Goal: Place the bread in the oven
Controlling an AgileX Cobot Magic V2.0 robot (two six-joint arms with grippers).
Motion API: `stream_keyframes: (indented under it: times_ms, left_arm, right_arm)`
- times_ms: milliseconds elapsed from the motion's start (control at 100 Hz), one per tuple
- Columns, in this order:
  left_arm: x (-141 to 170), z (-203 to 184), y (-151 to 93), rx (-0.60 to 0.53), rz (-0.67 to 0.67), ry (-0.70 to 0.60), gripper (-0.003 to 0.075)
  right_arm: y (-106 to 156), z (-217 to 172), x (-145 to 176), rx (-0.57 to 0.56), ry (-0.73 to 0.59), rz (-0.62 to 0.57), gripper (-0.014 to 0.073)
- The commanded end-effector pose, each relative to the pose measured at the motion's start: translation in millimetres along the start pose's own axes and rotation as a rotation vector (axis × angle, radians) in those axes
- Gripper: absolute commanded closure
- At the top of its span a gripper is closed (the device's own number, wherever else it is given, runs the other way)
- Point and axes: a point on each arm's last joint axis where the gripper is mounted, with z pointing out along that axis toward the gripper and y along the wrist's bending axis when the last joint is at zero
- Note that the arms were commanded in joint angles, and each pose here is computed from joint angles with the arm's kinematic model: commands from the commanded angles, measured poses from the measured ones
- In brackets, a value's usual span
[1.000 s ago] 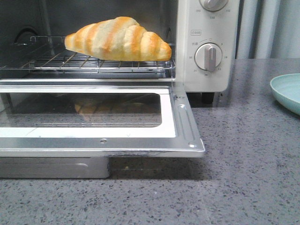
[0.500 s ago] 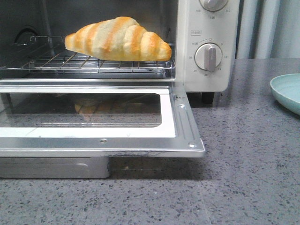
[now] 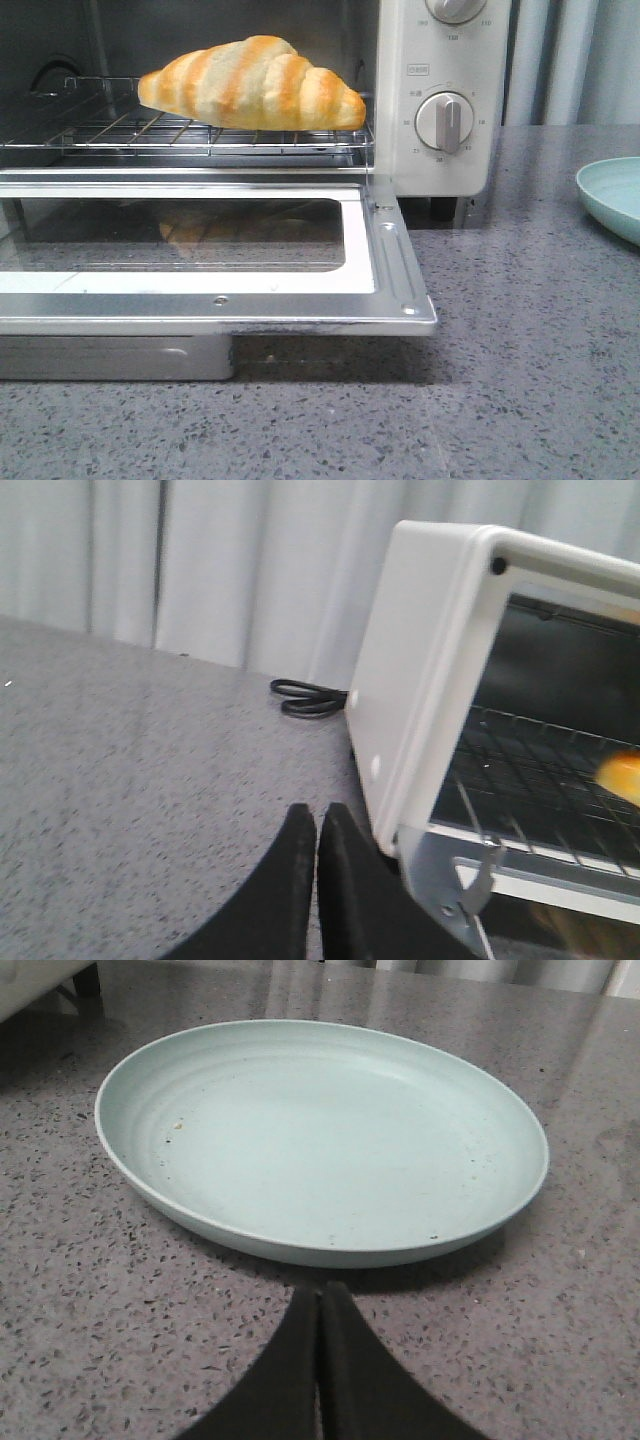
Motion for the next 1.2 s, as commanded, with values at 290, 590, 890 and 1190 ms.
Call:
stream_keyframes:
  times_ms: [290,590,890,1190]
  left_arm:
    - [-11.9,-4.3,-13.7,0.124,0.284,0.127,0.0741]
    - [-4.5,-2.1,-13.6,0.139,0.331,0.098,0.0741]
    - [24.3,-2.3,-8.5,0.125,0.226,0.058,0.0741]
    - [32.3,-8.1,0.5,0.004,0.158,0.02,0.0741]
  right_arm:
    - [0.1,-0.2,0.5,0.006,-0.034,0.009,0.0664]
    - [0.1,-0.2,0.5,0.006,-0.034,0.009,0.0664]
    - [0.1,-0.2,0.5,0.006,-0.034,0.009,0.0664]
    - [0.1,-0.2,0.5,0.006,-0.034,0.009,0.0664]
